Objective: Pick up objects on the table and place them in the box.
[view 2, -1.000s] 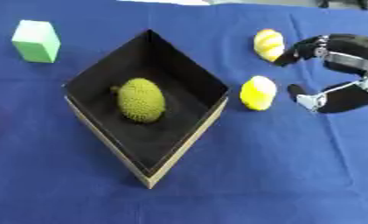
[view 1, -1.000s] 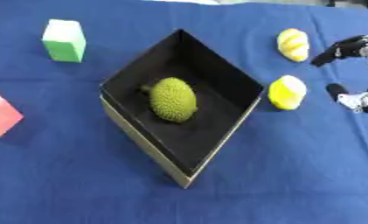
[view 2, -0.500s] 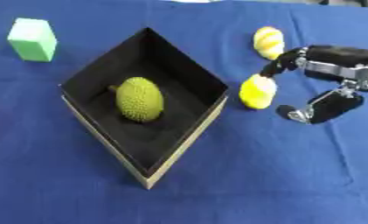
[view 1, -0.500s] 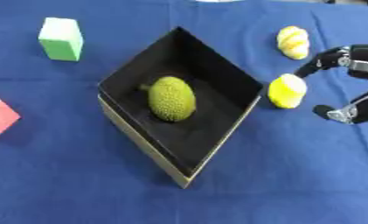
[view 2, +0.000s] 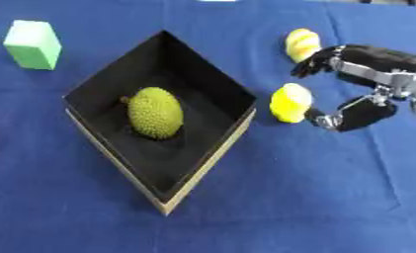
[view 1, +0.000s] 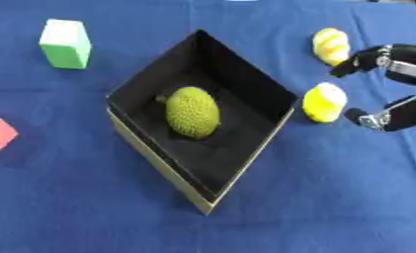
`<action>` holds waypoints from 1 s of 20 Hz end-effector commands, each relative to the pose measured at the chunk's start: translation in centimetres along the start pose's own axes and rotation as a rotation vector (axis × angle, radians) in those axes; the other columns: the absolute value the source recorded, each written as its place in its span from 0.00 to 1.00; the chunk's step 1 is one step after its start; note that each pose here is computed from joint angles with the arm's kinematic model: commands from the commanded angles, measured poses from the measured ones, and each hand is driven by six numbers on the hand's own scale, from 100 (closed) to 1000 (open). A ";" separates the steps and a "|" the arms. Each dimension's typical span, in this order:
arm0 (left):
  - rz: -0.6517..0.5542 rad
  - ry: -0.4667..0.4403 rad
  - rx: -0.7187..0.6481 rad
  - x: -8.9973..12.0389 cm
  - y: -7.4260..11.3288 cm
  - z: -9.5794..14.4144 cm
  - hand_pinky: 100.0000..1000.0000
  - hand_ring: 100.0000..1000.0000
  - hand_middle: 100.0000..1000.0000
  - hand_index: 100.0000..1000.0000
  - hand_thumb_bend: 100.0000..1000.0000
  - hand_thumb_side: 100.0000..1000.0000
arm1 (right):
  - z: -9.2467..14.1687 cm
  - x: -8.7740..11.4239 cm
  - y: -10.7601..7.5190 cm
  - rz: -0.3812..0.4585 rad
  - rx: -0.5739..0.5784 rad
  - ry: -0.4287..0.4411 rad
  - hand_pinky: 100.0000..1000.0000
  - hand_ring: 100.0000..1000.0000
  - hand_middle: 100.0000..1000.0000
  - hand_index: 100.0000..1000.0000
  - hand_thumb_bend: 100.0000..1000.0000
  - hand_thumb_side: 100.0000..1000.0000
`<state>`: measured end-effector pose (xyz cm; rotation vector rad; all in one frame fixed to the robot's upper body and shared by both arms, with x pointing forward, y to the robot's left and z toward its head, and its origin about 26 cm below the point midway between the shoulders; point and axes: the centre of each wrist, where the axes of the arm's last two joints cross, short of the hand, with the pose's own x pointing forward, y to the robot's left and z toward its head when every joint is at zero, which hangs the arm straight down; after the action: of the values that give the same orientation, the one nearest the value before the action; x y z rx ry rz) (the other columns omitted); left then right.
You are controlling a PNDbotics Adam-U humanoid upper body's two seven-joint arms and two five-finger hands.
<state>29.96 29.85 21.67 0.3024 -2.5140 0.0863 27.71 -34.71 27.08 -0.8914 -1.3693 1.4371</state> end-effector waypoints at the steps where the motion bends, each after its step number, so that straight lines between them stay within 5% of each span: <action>1: -0.002 -0.029 -0.008 0.6 0.1 -0.5 0.81 0.74 0.66 0.83 0.06 0.58 | 0.1 -0.4 -1.0 0.044 -0.037 0.049 0.85 0.85 0.76 0.86 0.22 0.00; 16: 0.024 -0.030 -0.005 0.6 -0.3 -0.5 0.81 0.74 0.65 0.83 0.05 0.58 | -1.7 -3.2 0.2 0.028 0.041 0.124 0.85 0.85 0.77 0.87 0.24 0.00; 20: 0.031 -0.032 -0.006 0.6 -0.5 -0.5 0.81 0.74 0.65 0.83 0.05 0.59 | -2.2 -3.7 0.6 0.034 0.053 0.148 0.84 0.82 0.70 0.82 0.23 0.00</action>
<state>30.11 29.35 21.69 0.2641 -2.5224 0.1011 30.74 -37.08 25.29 -0.9315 -1.2287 1.3910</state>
